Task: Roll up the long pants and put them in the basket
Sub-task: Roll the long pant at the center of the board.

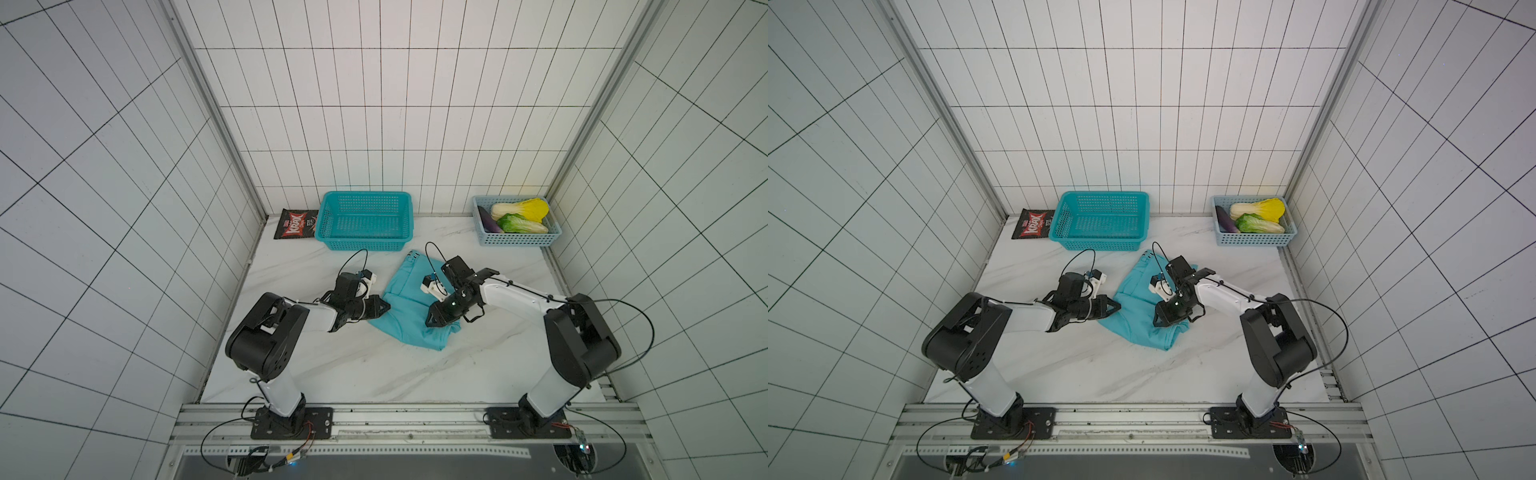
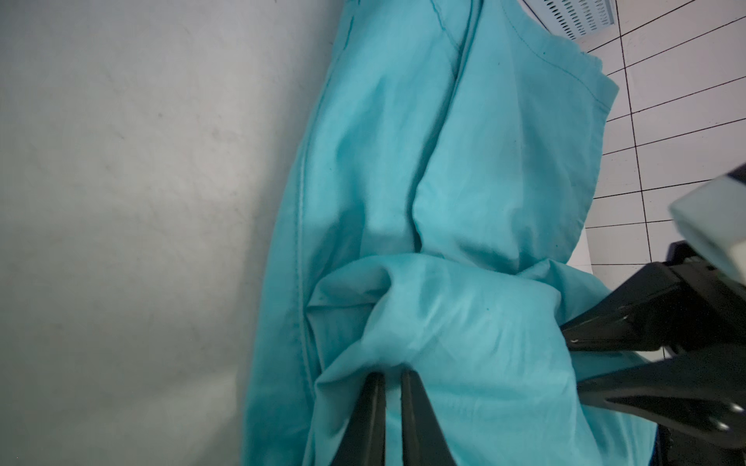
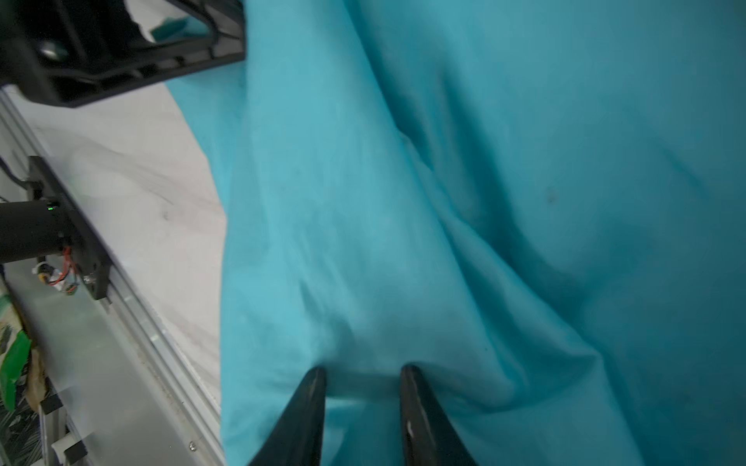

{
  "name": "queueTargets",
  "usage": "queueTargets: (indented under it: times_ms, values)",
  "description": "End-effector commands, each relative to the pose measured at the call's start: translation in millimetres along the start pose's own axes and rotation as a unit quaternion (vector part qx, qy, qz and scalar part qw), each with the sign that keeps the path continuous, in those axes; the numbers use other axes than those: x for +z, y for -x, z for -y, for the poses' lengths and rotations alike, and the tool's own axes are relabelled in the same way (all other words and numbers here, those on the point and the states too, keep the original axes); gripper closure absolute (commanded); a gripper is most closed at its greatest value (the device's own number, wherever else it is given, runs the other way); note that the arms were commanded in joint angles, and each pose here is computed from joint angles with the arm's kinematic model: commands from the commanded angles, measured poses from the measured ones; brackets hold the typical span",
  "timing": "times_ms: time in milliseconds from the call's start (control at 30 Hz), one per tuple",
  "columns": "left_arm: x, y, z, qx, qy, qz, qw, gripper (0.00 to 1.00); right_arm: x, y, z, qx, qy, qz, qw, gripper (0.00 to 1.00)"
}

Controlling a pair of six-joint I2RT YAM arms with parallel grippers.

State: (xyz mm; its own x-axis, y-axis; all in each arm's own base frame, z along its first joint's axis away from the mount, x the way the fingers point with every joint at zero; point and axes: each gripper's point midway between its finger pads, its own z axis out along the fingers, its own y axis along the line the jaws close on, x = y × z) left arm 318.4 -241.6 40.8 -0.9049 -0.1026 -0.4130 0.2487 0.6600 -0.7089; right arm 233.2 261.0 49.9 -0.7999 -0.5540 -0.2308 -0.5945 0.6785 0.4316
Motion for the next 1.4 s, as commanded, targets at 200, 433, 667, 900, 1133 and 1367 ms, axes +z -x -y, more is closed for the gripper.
queueTargets:
  times_ms: [200, 433, 667, 900, 1133, 1367]
  values:
    - [-21, 2, -4, -0.002, 0.026, 0.010, 1.000, 0.86, -6, 6, 73, 0.054, -0.192, 0.012, 0.980, 0.51]
    - [-21, 1, 4, -0.001, 0.011, 0.001, 1.000, 0.86, -95, 39, -24, -0.178, -0.330, 0.159, 0.913, 0.27]
    - [-33, 10, 14, 0.005, 0.003, 0.013, 1.000, 0.85, -32, -5, -74, -0.348, -0.365, 0.126, 0.854, 0.21]
    - [-47, 21, 22, 0.011, -0.008, 0.027, 1.000, 0.85, 17, -18, -56, -0.392, -0.447, 0.069, 0.801, 0.19]
    - [-52, 28, 28, -0.003, -0.034, 0.038, 0.999, 0.84, 42, -18, -37, -0.407, -0.502, 0.026, 0.763, 0.18]
    - [-61, 37, 36, -0.004, -0.051, 0.052, 0.997, 0.84, 64, -1, 8, -0.401, -0.601, -0.026, 0.691, 0.18]
